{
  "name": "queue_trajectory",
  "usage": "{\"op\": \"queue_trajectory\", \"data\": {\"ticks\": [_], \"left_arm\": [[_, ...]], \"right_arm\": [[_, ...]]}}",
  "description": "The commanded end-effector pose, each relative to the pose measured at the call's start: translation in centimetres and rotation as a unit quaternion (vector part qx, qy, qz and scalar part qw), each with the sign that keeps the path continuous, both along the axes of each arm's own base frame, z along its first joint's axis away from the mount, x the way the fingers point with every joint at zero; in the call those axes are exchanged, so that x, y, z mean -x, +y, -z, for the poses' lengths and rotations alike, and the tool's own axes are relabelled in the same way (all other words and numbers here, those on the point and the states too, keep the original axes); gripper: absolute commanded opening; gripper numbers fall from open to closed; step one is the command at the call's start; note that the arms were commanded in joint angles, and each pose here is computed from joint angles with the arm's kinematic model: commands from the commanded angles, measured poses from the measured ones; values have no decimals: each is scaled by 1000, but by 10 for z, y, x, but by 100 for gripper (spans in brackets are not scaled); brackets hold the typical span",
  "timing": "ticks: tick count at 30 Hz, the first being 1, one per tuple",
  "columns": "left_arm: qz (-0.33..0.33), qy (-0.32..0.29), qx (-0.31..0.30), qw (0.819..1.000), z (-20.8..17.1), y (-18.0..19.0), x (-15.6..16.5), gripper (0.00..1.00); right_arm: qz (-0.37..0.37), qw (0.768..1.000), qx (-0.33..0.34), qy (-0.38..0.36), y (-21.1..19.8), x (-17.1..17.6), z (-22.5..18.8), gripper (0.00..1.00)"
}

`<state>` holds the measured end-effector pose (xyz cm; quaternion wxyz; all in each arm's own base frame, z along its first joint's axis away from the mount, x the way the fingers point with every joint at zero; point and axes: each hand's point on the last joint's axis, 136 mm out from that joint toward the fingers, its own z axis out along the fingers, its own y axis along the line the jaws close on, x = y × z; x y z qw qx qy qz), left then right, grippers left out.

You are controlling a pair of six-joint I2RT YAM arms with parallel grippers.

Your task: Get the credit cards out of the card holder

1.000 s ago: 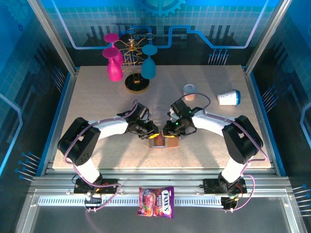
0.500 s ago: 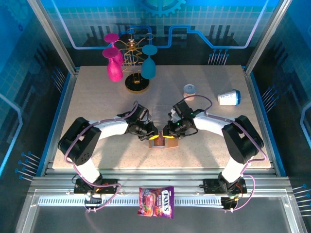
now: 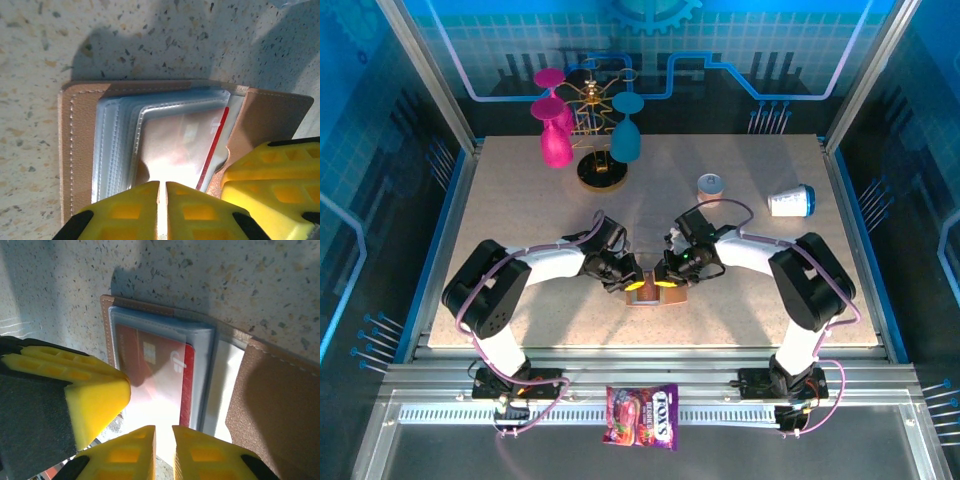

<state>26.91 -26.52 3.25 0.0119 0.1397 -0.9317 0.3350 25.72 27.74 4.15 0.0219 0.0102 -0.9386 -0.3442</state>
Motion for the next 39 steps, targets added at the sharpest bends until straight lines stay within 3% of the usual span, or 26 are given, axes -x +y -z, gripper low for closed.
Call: {"op": "queue_trajectory", "data": {"ticks": [1, 27, 39], "left_arm": [[2, 7, -12, 1000, 5, 5, 2, 12], [5, 10, -15, 1000, 6, 4, -1, 13], [3, 12, -19, 1000, 5, 6, 0, 13]], "right_arm": [[0, 1000, -14, 6, 5, -5, -3, 18], [-9, 1000, -8, 20, 9, 2, 7, 19], [-10, 999, 28, 17, 0, 3, 11, 27]]}}
